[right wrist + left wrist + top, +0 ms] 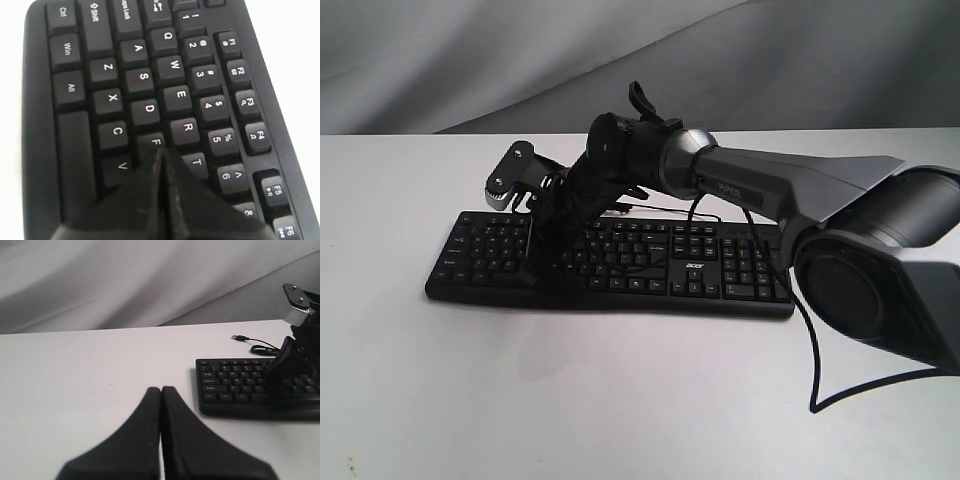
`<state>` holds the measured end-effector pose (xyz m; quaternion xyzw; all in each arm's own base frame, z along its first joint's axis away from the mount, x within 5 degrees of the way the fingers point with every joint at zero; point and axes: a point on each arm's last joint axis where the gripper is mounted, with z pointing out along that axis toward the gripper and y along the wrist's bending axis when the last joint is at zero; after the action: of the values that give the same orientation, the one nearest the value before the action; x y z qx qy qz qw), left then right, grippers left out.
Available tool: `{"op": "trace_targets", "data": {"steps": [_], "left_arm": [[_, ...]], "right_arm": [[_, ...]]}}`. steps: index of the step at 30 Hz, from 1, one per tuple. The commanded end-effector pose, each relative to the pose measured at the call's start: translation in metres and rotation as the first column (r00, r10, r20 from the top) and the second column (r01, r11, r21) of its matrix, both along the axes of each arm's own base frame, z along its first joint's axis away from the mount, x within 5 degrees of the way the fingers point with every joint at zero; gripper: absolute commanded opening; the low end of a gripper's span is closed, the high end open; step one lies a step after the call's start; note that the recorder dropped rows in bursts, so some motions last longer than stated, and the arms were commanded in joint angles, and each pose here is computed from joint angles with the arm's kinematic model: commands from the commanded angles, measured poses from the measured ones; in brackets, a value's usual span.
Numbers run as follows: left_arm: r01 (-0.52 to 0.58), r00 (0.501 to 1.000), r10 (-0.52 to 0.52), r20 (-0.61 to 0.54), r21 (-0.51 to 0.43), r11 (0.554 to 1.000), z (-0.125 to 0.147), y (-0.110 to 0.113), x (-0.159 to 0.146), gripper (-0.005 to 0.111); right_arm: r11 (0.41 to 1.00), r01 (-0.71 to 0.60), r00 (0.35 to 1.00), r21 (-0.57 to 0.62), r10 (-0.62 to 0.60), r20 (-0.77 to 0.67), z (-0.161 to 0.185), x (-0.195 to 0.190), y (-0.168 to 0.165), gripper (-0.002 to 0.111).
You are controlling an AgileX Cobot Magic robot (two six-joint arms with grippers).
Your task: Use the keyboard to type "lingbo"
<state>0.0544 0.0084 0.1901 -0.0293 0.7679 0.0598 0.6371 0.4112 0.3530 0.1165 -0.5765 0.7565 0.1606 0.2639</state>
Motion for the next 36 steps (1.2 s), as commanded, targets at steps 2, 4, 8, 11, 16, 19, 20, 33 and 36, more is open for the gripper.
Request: {"op": "trace_targets", "data": {"steps": [2, 4, 8, 11, 16, 19, 20, 33, 36], "left_arm": [[0.000, 1.000, 0.000, 0.006, -0.005, 1.000, -0.001, 0.000, 0.000, 0.001], [0.000, 1.000, 0.000, 0.006, -0.005, 1.000, -0.001, 0.000, 0.000, 0.001], [0.000, 1.000, 0.000, 0.006, -0.005, 1.000, -0.001, 0.000, 0.000, 0.001], [0.000, 1.000, 0.000, 0.006, -0.005, 1.000, -0.001, 0.000, 0.000, 0.001], [0.000, 1.000, 0.000, 0.006, -0.005, 1.000, -0.001, 0.000, 0.000, 0.001], [0.000, 1.000, 0.000, 0.006, -0.005, 1.000, -0.001, 0.000, 0.000, 0.001], [0.000, 1.000, 0.000, 0.006, -0.005, 1.000, -0.001, 0.000, 0.000, 0.001], [0.000, 1.000, 0.000, 0.006, -0.005, 1.000, -0.001, 0.000, 0.000, 0.001], [0.000, 1.000, 0.000, 0.006, -0.005, 1.000, -0.001, 0.000, 0.000, 0.001]], "right_arm": [[0.999, -0.037, 0.999, -0.001, 0.037, 0.028, 0.023, -0.003, 0.000, 0.000], [0.999, -0.052, 0.998, -0.009, 0.052, 0.017, 0.030, -0.006, -0.001, 0.000], [0.997, -0.073, 0.997, -0.023, 0.073, -0.016, 0.034, -0.011, -0.002, 0.000], [0.997, -0.077, 0.996, -0.030, 0.076, -0.037, 0.030, -0.012, -0.002, 0.000], [0.996, -0.076, 0.996, -0.038, 0.074, -0.054, 0.022, -0.012, -0.002, 0.000], [0.997, -0.073, 0.996, -0.040, 0.070, -0.059, 0.020, -0.012, -0.002, 0.000], [0.997, -0.071, 0.996, -0.040, 0.069, -0.059, 0.018, -0.012, -0.001, 0.000], [0.997, -0.065, 0.996, -0.044, 0.063, -0.062, 0.009, -0.011, -0.001, 0.000], [0.997, -0.067, 0.996, -0.045, 0.065, -0.061, 0.009, -0.011, -0.001, 0.000]]}}
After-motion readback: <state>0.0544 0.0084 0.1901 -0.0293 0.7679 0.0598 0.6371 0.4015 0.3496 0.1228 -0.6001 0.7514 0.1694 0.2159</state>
